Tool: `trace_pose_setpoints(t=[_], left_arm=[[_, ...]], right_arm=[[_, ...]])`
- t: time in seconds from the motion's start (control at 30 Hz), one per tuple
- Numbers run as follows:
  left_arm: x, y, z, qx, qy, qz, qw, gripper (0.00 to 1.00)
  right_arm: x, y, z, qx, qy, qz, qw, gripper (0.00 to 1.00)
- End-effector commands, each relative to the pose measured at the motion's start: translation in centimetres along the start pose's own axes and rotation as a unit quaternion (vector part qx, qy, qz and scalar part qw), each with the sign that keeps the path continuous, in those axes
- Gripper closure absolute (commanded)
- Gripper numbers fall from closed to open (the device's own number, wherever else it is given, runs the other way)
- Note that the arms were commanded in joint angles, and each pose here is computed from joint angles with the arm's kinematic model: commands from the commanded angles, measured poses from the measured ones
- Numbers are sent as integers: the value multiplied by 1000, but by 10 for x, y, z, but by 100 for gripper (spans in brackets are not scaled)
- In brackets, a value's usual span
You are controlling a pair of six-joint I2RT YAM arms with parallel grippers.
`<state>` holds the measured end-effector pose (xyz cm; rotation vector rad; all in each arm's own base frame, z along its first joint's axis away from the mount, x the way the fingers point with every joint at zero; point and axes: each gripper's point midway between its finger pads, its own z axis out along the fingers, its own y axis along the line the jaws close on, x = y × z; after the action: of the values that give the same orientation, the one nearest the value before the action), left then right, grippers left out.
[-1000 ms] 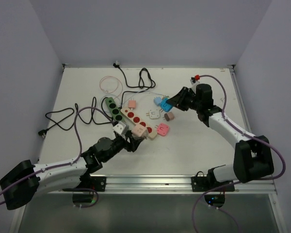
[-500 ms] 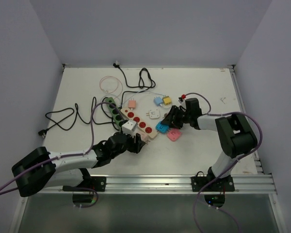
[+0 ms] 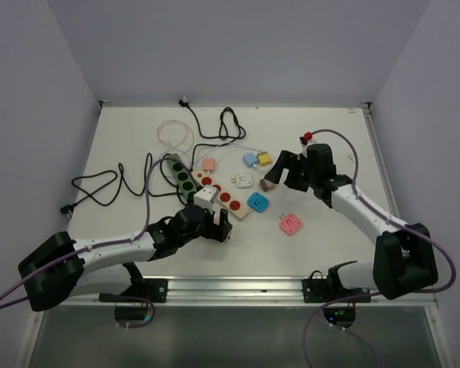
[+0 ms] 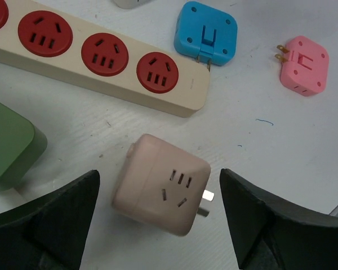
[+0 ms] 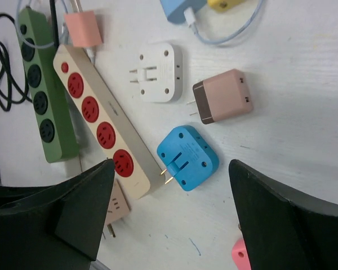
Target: Pull the plug off the socket
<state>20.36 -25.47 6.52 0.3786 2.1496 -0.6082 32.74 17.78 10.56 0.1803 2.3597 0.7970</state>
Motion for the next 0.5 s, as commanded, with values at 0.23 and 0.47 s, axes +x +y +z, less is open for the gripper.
trace_pose_setpoints(t=[0.23,0.47], left_arm=[[-61,-19,-22,-10,-21,-22,999,0],[-146,19,-76,-107,-81,-42,990,0]], right_arm=[[-102,20,-155,132,-225,-69,963,1],[-125,31,-276,167,-373,-101,907,1]])
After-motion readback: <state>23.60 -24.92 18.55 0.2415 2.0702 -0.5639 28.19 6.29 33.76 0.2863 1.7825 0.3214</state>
